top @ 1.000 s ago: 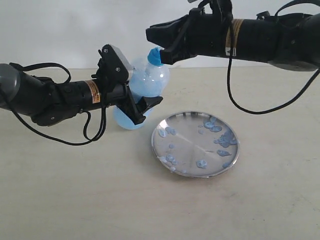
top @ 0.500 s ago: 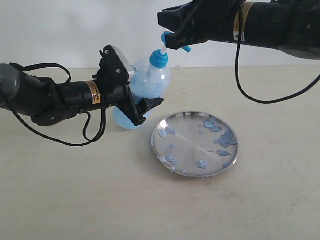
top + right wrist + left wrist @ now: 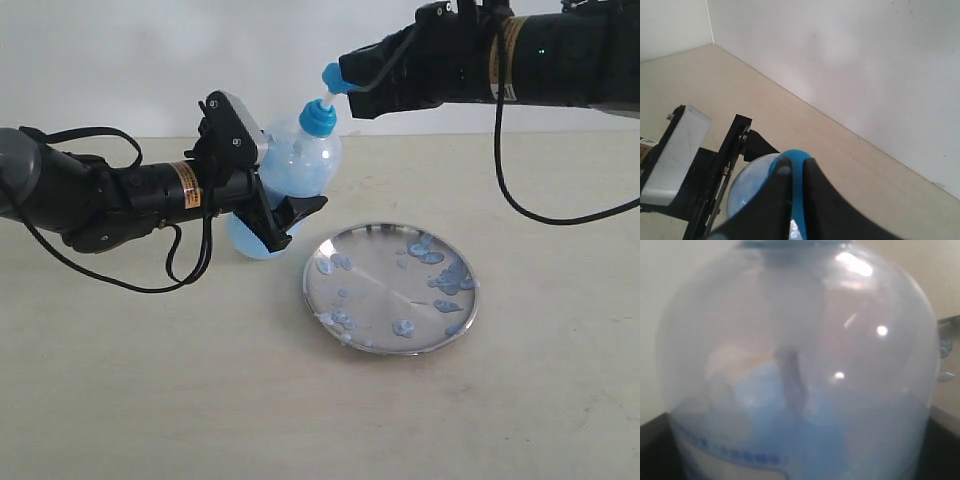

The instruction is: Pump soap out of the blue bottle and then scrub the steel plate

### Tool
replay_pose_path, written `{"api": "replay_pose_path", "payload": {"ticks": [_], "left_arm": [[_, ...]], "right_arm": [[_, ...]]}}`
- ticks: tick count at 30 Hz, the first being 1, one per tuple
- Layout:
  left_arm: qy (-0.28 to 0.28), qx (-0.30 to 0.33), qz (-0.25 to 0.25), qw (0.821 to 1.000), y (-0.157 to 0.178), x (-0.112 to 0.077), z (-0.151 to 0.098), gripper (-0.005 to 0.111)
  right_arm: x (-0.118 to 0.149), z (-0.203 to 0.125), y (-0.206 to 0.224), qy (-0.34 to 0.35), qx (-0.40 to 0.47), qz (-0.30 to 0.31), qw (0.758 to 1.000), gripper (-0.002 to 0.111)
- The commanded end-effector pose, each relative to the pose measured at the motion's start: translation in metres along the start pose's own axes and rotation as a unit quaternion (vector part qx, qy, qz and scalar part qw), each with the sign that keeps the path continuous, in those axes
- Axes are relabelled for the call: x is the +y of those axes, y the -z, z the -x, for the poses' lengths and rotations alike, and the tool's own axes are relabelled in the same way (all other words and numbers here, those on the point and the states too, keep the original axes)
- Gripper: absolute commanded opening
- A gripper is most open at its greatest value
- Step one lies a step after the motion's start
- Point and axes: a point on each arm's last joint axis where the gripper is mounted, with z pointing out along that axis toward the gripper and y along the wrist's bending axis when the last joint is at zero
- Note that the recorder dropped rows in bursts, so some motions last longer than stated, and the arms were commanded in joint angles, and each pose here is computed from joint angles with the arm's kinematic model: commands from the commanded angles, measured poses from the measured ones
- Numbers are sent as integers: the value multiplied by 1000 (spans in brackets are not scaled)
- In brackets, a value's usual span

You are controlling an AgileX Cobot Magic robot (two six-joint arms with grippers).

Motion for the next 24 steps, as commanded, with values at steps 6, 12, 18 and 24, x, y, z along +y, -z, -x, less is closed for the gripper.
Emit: {"api": "replay_pose_path", "payload": {"ticks": [6, 12, 18, 24], "left_arm": [[-3, 16, -12, 1000, 0, -6, -7, 4], [-1, 16, -12, 1000, 0, -6, -7, 4], [-1, 16, -12, 1000, 0, -6, -7, 4], [-2, 15, -12, 1000, 0, -6, -7, 4]], "right_arm": [[1, -5, 2, -17, 10, -1, 1000, 0], [3, -15, -7, -29, 27, 6, 999, 0], [16, -30, -23, -28, 59, 20, 998, 0], [27, -34, -30, -11, 80, 12, 997, 0]]}}
